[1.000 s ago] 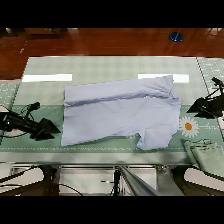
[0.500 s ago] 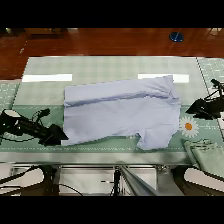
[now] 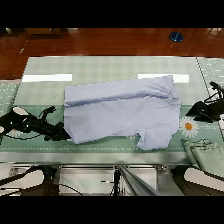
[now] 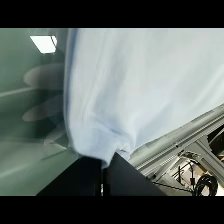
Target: Fold the shirts.
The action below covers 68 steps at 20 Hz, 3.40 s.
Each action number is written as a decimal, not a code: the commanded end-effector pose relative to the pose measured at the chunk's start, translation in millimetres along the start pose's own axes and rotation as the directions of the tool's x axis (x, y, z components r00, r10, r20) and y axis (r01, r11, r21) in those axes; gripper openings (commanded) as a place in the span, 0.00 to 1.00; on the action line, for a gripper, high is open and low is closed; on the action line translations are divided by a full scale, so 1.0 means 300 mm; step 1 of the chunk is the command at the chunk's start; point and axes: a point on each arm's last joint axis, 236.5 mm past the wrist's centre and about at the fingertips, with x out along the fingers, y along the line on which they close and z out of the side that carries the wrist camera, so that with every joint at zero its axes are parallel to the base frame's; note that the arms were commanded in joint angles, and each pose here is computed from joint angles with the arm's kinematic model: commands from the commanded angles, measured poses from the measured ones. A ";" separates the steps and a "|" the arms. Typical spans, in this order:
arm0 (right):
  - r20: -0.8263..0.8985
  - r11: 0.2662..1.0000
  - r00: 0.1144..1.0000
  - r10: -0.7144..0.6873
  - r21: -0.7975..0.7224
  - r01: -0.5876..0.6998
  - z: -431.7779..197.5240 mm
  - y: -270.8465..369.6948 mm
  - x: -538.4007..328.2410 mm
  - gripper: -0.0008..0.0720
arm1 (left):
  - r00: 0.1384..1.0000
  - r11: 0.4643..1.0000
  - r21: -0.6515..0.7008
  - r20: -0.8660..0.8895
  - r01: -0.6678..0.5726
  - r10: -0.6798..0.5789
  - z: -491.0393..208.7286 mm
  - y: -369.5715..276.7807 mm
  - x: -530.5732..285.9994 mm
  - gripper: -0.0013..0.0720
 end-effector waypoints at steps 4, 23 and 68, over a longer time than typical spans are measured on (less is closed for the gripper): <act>-0.071 0.988 0.989 0.134 0.082 -0.128 -0.119 0.013 0.115 0.75 | 0.999 0.999 0.000 0.035 -0.033 0.033 0.027 0.030 -0.002 0.06; 0.122 0.990 0.983 0.140 -0.035 -0.137 -0.012 0.163 0.177 0.05 | 0.999 0.998 0.056 0.034 0.020 -0.022 0.033 -0.045 -0.051 0.06; 0.790 0.994 0.613 -0.011 -0.057 0.091 0.848 0.208 -0.388 0.69 | 0.846 0.946 0.256 0.443 0.198 -0.297 0.766 -0.350 -0.564 0.73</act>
